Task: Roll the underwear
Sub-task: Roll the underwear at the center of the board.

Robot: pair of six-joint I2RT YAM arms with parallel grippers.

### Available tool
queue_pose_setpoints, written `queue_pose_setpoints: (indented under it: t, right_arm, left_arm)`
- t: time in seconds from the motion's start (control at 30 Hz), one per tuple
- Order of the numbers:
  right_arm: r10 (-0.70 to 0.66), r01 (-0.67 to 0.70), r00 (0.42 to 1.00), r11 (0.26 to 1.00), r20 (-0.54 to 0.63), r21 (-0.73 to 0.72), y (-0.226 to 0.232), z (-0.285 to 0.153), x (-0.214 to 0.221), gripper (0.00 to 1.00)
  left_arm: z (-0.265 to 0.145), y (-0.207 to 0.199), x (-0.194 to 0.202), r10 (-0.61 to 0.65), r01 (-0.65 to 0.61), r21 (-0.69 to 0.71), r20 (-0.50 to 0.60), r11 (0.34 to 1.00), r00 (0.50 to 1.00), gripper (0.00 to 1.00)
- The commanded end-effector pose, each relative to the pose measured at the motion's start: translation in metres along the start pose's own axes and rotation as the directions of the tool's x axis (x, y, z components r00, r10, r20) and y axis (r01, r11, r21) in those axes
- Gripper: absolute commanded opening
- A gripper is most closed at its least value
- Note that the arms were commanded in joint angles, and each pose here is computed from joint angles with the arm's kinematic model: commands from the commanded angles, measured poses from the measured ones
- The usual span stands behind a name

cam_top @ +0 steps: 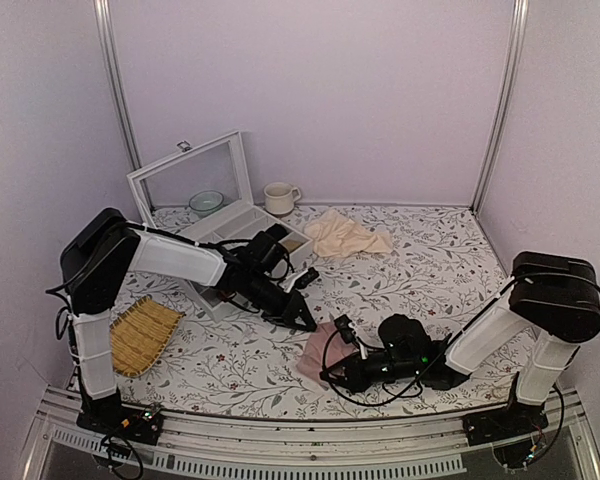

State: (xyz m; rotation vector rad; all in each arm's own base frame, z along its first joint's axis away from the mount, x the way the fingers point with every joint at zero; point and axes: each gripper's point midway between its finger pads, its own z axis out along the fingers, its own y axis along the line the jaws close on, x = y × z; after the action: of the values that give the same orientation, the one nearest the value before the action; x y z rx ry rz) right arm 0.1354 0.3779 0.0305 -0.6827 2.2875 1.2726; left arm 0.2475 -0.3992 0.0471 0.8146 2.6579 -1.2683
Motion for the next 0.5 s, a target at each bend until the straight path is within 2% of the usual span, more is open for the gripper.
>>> queue_pose_setpoints:
  t: [0.0,0.2,0.47]
  right_arm:
    - [0.151,-0.135,0.965,0.987,-0.215,0.087,-0.036,-0.005,0.067,0.00]
    - [0.191,-0.173,0.952,0.981,-0.240,0.092,-0.038,-0.005,0.075,0.00]
    - [0.239,-0.212,0.937,0.969,-0.256,0.127,-0.038,-0.006,0.073,0.00]
  left_arm:
    - [-0.002,0.000,-0.002,0.010,-0.010,-0.001,-0.006,1.000,1.000,0.15]
    - [0.000,-0.005,-0.003,0.037,-0.037,0.021,-0.010,0.999,0.999,0.14]
    - [0.013,-0.010,0.009,0.065,-0.062,0.033,-0.075,0.998,0.995,0.13]
